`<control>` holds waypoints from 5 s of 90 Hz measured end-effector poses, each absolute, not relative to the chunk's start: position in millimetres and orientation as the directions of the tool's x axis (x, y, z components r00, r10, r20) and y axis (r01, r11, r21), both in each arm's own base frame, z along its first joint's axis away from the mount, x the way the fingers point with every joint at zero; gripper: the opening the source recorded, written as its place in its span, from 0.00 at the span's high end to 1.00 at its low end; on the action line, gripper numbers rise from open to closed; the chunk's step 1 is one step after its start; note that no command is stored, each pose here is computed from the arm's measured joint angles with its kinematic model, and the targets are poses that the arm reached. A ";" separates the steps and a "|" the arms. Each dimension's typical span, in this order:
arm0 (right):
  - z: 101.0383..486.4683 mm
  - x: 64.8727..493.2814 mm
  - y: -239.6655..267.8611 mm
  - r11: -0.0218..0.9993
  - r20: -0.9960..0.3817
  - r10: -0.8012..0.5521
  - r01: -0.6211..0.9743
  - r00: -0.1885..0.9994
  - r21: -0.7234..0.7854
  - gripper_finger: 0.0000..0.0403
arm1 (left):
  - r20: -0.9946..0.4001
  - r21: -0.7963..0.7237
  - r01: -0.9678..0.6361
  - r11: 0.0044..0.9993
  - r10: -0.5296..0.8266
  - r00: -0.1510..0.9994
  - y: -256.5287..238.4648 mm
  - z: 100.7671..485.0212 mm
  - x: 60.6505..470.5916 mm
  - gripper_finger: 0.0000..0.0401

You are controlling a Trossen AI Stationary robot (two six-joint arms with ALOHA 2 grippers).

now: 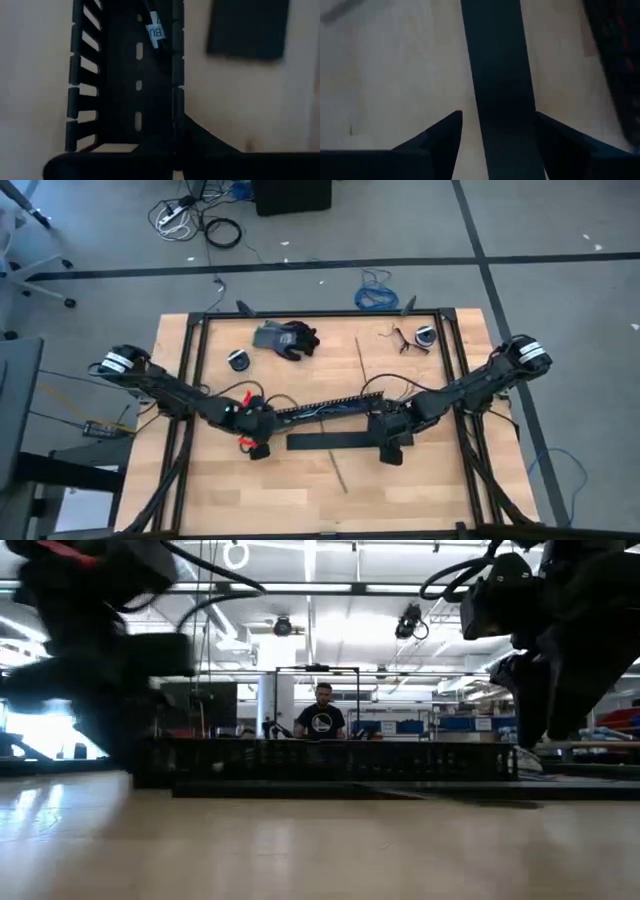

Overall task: Ziptie cables
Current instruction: Close the black cable duct

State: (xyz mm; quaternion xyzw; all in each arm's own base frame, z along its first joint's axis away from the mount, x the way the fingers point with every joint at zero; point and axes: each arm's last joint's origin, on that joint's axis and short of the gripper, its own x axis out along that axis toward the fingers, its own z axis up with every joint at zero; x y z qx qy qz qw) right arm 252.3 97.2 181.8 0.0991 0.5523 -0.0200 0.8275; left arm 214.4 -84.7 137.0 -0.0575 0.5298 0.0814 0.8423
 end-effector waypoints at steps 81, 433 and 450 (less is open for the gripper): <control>203.6 283.1 105.8 0.968 -0.692 0.189 -0.013 0.696 0.252 0.43 | -0.898 0.059 -0.345 0.937 0.201 0.392 -131.8 143.2 152.5 0.74; 120.6 312.6 117.9 0.996 -0.752 -0.034 0.087 0.658 0.031 0.43 | -0.725 0.309 -0.410 0.858 0.491 0.483 -106.5 212.3 204.7 0.52; 120.2 312.0 117.8 0.995 -0.755 -0.040 0.092 0.654 0.027 0.43 | -0.726 0.316 -0.409 0.856 0.496 0.477 -105.8 212.2 204.3 0.52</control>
